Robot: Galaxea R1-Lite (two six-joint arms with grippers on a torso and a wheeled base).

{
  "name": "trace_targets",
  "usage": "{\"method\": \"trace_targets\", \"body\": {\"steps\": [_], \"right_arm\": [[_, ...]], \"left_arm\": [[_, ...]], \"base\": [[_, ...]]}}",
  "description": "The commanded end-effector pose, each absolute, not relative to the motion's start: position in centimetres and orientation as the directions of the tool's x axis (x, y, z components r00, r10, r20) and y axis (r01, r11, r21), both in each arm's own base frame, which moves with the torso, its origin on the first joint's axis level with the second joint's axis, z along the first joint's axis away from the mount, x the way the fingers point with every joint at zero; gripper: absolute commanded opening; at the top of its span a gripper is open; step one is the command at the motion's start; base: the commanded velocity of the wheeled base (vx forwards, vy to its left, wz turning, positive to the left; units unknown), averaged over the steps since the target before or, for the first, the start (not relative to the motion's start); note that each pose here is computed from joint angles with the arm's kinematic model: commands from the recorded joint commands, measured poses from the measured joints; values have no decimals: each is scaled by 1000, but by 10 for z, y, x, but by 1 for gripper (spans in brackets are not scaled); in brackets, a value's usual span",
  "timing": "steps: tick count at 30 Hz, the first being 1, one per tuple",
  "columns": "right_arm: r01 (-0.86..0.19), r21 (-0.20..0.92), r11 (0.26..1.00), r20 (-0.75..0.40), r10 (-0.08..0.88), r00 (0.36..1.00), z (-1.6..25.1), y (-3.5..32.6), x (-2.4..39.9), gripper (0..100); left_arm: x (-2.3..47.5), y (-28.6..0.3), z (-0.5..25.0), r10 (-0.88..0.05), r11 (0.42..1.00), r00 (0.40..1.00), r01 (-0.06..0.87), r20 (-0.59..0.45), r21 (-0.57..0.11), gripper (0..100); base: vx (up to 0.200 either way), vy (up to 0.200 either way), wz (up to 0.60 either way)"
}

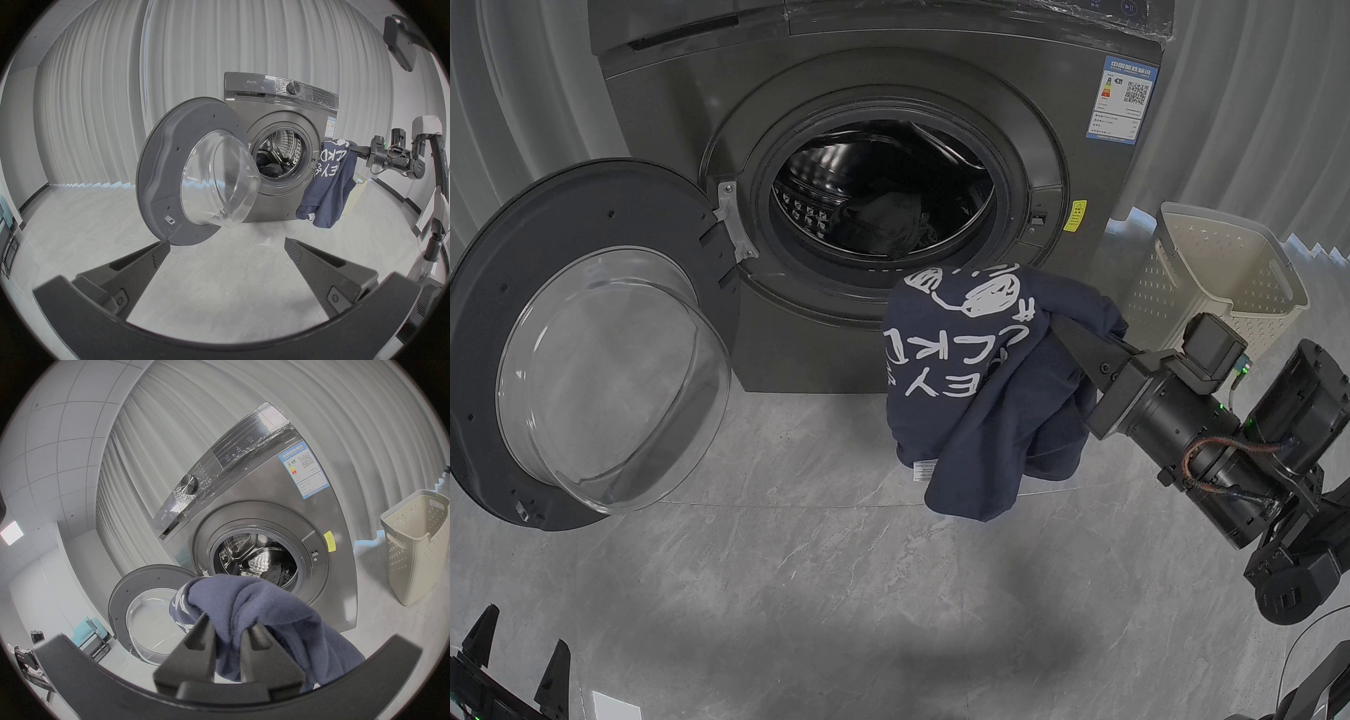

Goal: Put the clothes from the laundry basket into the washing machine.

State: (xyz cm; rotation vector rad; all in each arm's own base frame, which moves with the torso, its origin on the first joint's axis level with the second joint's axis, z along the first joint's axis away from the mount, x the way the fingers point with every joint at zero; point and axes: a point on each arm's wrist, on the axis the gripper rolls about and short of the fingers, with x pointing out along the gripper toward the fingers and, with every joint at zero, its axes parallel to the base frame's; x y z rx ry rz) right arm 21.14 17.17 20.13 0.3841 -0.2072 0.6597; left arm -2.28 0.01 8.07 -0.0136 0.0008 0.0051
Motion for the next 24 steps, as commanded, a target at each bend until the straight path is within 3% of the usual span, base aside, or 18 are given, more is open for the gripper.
{"method": "trace_targets", "body": {"steps": [1, 7, 10, 24], "right_arm": [[-641, 277, 716, 313, 563, 765, 202, 179, 215, 0], [-650, 277, 708, 335, 563, 756, 207, 183, 217, 0], [-657, 277, 701, 329, 574, 750, 205, 187, 216, 0], [-678, 288, 676, 420, 547, 724, 228, 210, 227, 0]], "left_arm": [[-22, 0, 76, 6, 1000, 1000, -6, -9, -9, 100], [-22, 0, 76, 5, 1000, 1000, -5, -12, -11, 100], [-22, 0, 76, 5, 1000, 1000, -5, -9, -6, 100], [-22, 0, 76, 12, 1000, 1000, -12, -11, 2, 100]], "base": [[0, 0, 0], [0, 0, 0], [200, 0, 0], [0, 0, 0]]}}
